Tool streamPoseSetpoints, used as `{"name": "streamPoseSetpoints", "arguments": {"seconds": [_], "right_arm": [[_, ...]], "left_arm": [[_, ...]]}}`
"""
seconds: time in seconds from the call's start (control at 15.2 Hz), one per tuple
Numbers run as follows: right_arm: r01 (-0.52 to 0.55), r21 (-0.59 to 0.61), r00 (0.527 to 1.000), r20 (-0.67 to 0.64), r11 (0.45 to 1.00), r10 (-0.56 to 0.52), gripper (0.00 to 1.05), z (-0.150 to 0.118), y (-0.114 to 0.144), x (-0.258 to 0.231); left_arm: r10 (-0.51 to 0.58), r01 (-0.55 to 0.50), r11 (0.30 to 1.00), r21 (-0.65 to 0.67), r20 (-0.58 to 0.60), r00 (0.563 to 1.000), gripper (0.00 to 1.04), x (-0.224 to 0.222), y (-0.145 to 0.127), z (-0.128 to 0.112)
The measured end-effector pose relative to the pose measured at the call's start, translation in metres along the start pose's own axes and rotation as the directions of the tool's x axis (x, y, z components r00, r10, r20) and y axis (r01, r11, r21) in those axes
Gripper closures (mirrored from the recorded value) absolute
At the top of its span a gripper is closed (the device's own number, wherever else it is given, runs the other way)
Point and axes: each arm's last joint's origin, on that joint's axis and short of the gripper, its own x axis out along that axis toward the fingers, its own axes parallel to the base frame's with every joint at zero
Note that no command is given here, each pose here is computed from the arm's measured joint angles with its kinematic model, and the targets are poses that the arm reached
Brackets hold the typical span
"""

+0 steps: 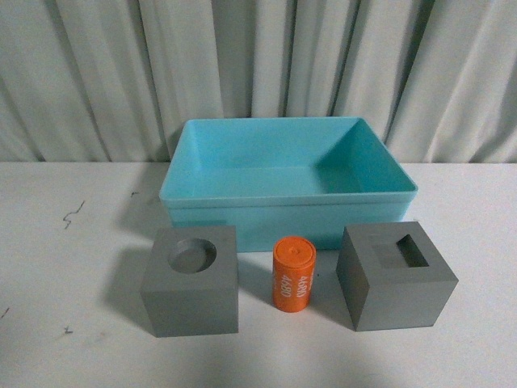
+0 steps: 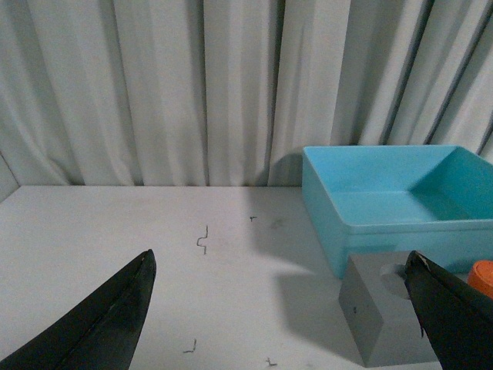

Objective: Place gray and orange parts in blue box

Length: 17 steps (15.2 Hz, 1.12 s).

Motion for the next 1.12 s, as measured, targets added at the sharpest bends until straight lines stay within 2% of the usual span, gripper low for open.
{"name": "streamPoseSetpoints", "arguments": {"seconds": [1.12], "right_arm": [[0.000,0.000,1.000,0.000,1.000,0.000,0.06,0.0000,0.0000,0.0000]], "left_arm": [[0.000,0.000,1.000,0.000,0.000,1.000,0.07,0.0000,0.0000,0.0000]]}}
